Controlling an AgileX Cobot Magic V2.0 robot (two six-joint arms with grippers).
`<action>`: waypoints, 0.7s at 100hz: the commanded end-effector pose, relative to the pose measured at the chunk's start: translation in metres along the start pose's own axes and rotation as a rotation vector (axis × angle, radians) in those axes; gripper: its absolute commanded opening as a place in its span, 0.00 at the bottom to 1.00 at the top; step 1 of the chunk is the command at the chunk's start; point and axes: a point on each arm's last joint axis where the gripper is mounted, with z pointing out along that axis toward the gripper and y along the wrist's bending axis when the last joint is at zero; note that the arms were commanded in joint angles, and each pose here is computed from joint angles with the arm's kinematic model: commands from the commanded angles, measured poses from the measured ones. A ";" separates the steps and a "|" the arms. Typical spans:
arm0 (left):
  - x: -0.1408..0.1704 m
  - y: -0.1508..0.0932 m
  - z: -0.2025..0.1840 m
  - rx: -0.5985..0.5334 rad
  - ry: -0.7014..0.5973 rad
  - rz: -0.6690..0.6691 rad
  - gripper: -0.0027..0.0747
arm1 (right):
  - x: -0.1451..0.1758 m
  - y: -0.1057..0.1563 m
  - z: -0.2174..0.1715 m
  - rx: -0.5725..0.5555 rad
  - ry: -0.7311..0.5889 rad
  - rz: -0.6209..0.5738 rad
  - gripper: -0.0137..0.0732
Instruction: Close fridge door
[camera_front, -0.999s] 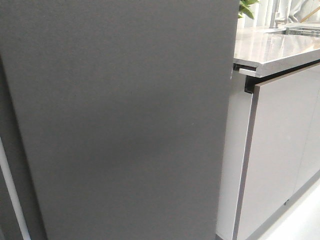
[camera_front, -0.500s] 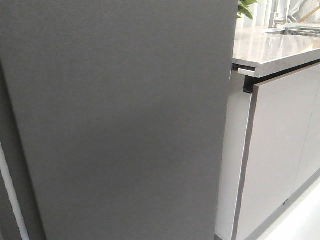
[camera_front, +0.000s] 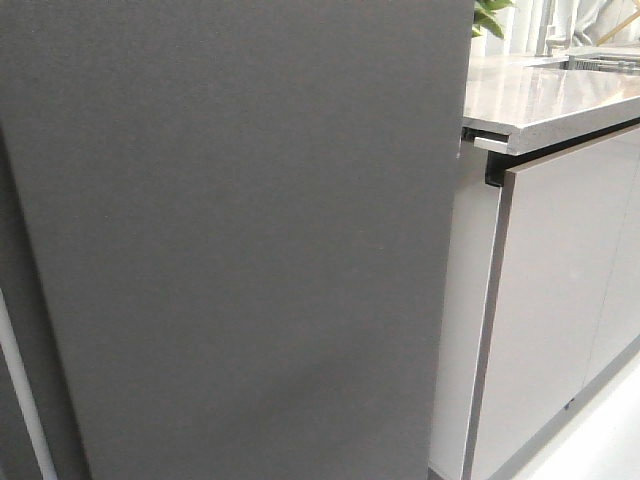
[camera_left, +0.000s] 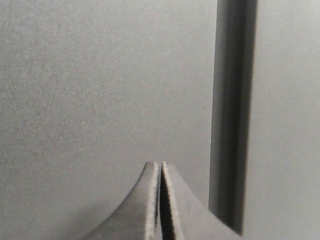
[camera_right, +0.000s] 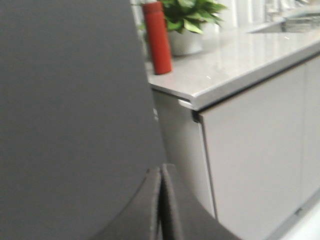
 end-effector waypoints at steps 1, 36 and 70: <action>0.005 0.001 -0.001 -0.004 -0.048 -0.007 0.01 | -0.007 -0.003 -0.001 0.028 -0.132 0.005 0.11; 0.005 0.001 -0.001 -0.004 -0.048 -0.007 0.01 | 0.010 -0.007 0.000 0.036 -0.115 0.002 0.11; 0.005 0.001 -0.001 -0.004 -0.048 -0.007 0.01 | 0.010 -0.007 0.000 0.036 -0.111 0.002 0.11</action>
